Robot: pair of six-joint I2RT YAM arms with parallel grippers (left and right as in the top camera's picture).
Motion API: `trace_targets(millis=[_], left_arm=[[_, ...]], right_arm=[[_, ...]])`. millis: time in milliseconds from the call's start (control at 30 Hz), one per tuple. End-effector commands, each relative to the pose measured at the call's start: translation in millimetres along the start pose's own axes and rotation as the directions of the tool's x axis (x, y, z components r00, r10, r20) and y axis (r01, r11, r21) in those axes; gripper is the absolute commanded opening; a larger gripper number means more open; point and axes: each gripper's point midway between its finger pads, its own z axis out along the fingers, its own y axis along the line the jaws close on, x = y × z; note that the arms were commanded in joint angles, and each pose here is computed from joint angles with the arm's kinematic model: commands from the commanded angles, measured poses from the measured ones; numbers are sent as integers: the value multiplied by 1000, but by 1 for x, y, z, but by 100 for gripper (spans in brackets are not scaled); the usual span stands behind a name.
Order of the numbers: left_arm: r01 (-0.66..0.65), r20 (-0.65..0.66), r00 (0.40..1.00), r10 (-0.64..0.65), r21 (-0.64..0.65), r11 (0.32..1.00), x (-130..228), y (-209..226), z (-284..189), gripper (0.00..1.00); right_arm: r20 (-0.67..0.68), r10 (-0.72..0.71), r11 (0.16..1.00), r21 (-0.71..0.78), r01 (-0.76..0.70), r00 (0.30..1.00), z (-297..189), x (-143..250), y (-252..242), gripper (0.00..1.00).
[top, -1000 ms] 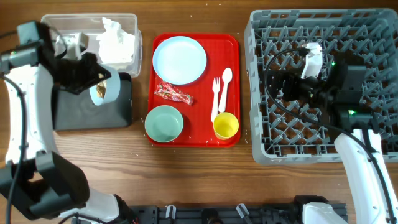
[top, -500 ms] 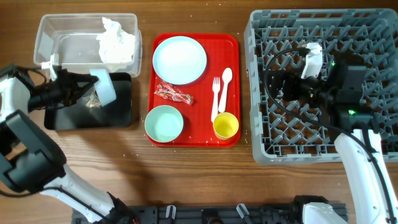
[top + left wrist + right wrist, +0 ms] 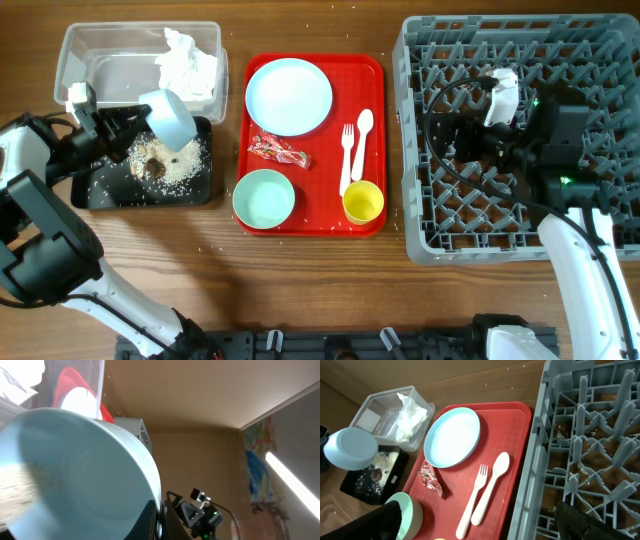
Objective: Sort waste into correct bins and load items into the dishwasher rack
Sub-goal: 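Tip the rice bowl over the black tray to dump the food, then place the emptied bowl onto the blue plate with the left gripper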
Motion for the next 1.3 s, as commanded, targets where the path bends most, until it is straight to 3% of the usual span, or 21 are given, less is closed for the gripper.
trace_targets(millis=[0, 167, 233, 333, 867, 1033, 1267], left_arm=[[35, 17, 999, -36, 51, 998, -1, -8, -3, 4], [57, 21, 998, -58, 51, 997, -1, -8, -5, 4], [9, 25, 1000, -10, 23, 1000, -4, -3, -7, 4], [110, 33, 993, -110, -4, 994, -5, 2, -12, 4], [40, -49, 998, -43, -75, 996, 21, 0, 7, 4], [-23, -87, 996, 16, -79, 997, 32, -18, 19, 4], [-236, -192, 956, 220, -63, 970, 60, -58, 53, 4]], right_arm=[[14, -7, 1000, -8, 8, 1000, -2, -6, 2, 100], [14, -8, 1000, -8, 8, 1000, -2, -6, 2, 100], [15, -8, 1000, -9, 8, 1000, -2, -7, 2, 99], [15, -8, 1000, -9, 8, 1000, -2, -7, 2, 100], [22, -11, 1000, -10, 12, 1000, -2, -9, 3, 100], [24, -11, 1000, -10, 12, 1000, -2, -9, 3, 100], [24, -11, 1000, -10, 12, 1000, -2, -9, 3, 100]])
